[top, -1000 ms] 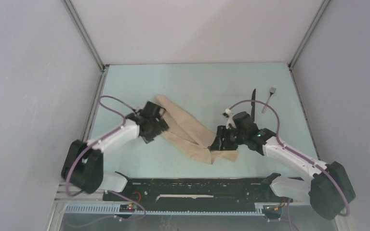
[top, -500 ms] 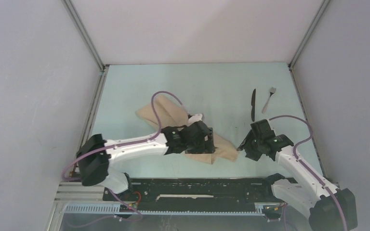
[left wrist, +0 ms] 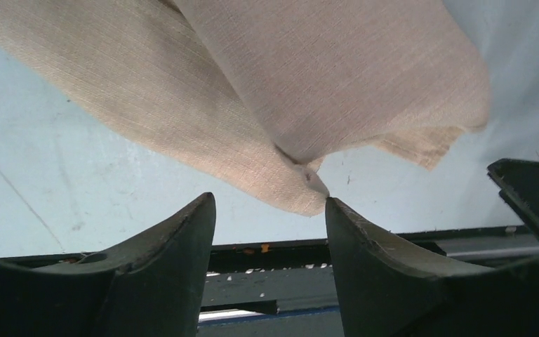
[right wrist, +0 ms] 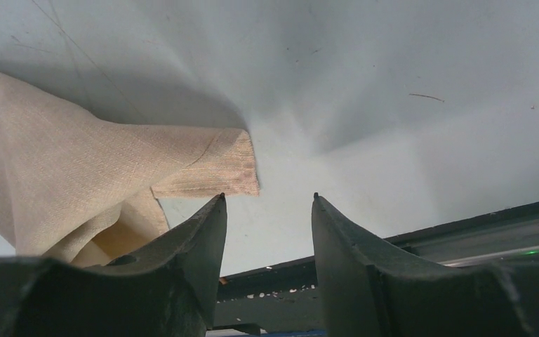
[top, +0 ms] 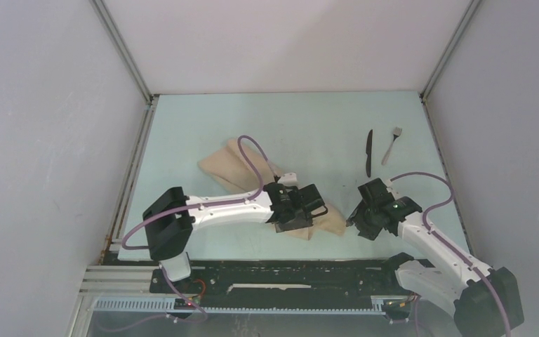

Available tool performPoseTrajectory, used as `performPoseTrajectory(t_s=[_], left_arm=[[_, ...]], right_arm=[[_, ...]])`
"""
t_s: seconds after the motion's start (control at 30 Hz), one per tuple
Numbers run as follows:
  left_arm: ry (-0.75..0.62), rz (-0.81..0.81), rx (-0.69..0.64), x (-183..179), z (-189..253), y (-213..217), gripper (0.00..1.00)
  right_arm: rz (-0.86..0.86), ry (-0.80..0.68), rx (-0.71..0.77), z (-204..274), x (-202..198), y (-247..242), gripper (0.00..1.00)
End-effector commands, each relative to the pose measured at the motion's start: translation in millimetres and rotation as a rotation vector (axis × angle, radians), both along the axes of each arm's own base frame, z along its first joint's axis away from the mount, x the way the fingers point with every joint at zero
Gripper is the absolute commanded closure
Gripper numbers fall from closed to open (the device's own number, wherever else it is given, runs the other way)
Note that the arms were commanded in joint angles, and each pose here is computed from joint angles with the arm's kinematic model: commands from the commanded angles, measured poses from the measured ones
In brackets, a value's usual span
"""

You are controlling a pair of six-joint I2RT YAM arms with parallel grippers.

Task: Fold the napkin into a case and place the utensils inside
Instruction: Pick up the crumpled napkin from the center of the board.

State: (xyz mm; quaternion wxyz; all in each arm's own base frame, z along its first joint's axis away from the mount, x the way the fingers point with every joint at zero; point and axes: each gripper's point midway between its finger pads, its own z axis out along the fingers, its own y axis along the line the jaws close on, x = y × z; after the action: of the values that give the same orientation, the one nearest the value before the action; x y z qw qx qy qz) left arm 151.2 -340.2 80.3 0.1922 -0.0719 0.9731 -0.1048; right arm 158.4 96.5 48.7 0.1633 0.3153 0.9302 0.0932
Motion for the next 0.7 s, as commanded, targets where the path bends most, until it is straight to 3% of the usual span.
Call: performPoseTrajectory(t_s=[0.0, 0.47, 0.67], left_arm=[[-0.018, 0.084, 0.009, 8.5, 1.2, -8.2, 0.35], [-0.049, 0.057, -0.008, 10.5, 6.0, -19.0, 0.18], [-0.051, 0.074, -0.010, 10.8, 1.1, -21.1, 0.27]], right_arm=[[-0.033, 0.004, -0.013, -8.0, 3.4, 2.0, 0.44], [-0.015, 0.063, -0.039, -27.7, -1.0, 17.4, 0.44], [-0.049, 0.056, -0.031, -28.7, 3.0, 19.3, 0.45]])
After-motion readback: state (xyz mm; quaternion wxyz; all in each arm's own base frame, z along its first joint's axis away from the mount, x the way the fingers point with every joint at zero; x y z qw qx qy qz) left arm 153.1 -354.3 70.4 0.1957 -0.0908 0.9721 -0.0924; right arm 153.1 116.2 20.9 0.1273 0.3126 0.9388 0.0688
